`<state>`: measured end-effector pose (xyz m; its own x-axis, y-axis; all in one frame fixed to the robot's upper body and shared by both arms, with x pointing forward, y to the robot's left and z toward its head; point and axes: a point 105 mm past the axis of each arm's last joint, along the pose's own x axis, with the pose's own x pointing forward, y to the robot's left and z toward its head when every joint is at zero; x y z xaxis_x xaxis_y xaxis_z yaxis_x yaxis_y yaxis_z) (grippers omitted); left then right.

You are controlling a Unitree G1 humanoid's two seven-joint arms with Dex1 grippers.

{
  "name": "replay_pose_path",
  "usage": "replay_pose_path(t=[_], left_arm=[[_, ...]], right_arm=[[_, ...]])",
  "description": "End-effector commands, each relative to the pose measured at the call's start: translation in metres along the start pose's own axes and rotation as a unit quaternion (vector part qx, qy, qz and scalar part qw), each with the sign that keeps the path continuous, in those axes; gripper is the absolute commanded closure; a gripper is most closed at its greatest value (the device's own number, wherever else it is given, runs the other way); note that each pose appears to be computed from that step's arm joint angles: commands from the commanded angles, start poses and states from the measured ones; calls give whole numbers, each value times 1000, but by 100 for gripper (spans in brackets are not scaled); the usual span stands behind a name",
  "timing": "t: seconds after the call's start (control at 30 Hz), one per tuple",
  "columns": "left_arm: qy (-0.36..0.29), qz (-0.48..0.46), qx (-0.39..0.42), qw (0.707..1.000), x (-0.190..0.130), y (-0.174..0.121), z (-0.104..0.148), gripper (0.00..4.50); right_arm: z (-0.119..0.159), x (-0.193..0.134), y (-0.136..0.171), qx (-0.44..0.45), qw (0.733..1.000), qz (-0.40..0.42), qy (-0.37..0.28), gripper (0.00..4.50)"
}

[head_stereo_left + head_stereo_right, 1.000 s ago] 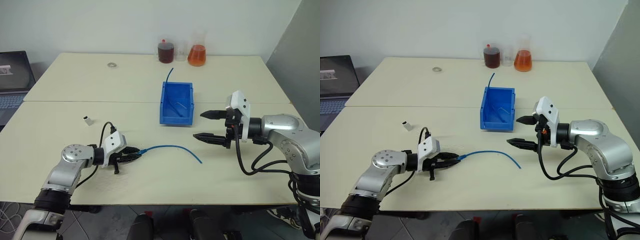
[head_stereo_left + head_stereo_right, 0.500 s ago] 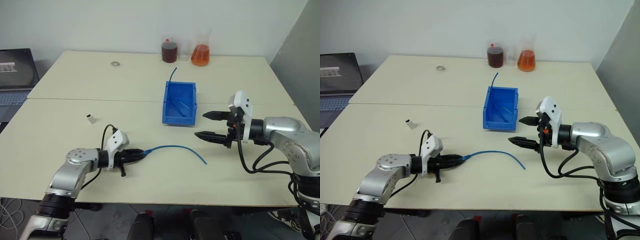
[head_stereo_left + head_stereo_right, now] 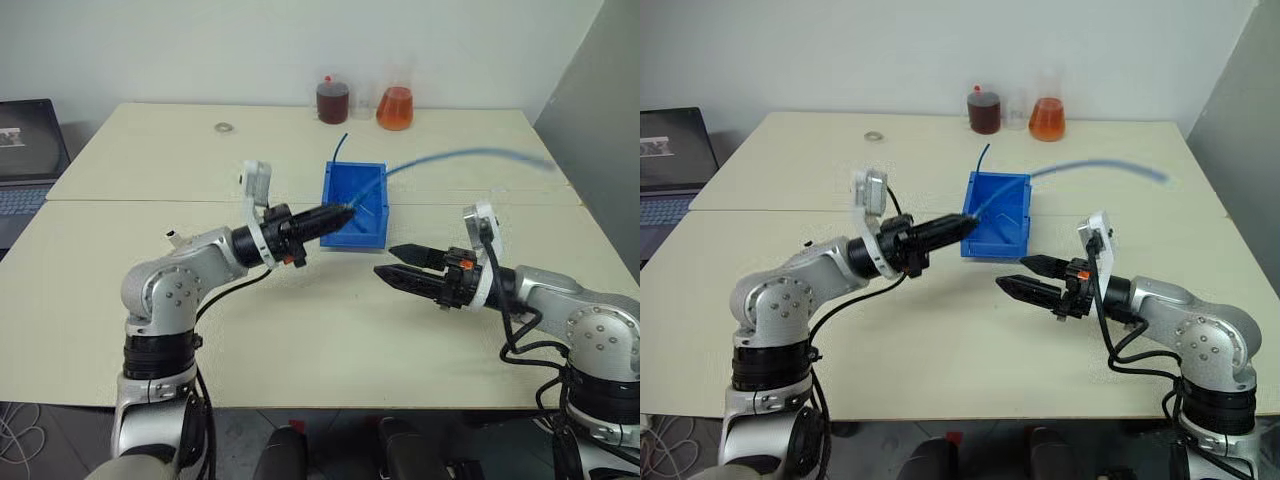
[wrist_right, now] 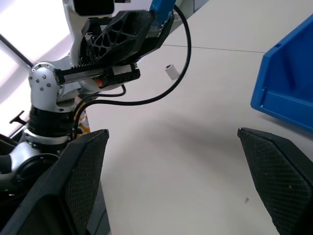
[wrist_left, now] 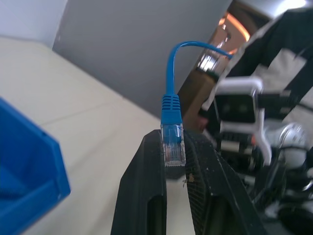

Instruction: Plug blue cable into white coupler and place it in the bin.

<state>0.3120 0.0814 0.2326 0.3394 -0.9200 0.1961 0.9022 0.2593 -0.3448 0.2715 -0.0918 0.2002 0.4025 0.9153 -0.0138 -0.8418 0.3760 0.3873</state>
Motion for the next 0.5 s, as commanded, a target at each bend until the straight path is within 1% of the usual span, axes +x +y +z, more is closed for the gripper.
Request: replay_pose_path(t=[0.03,0.13,0.2,0.33,0.5], left_arm=[[6,-54,-20,998,7,-21,1,426],[27,-79,-34,996,7,-30,-7,426],[29,-85,-38,995,7,-32,-7,426],[30,-102,-40,994,9,-36,-2,426],[51,-109,-39,992,5,-39,-10,426]], right_arm=[[21,0,5,13,999,17,-43,0],[32,5,12,21,997,53,-43,0],[36,8,16,21,997,72,-30,0],[39,15,18,18,996,92,-10,0],[42,18,19,17,994,111,7,0]])
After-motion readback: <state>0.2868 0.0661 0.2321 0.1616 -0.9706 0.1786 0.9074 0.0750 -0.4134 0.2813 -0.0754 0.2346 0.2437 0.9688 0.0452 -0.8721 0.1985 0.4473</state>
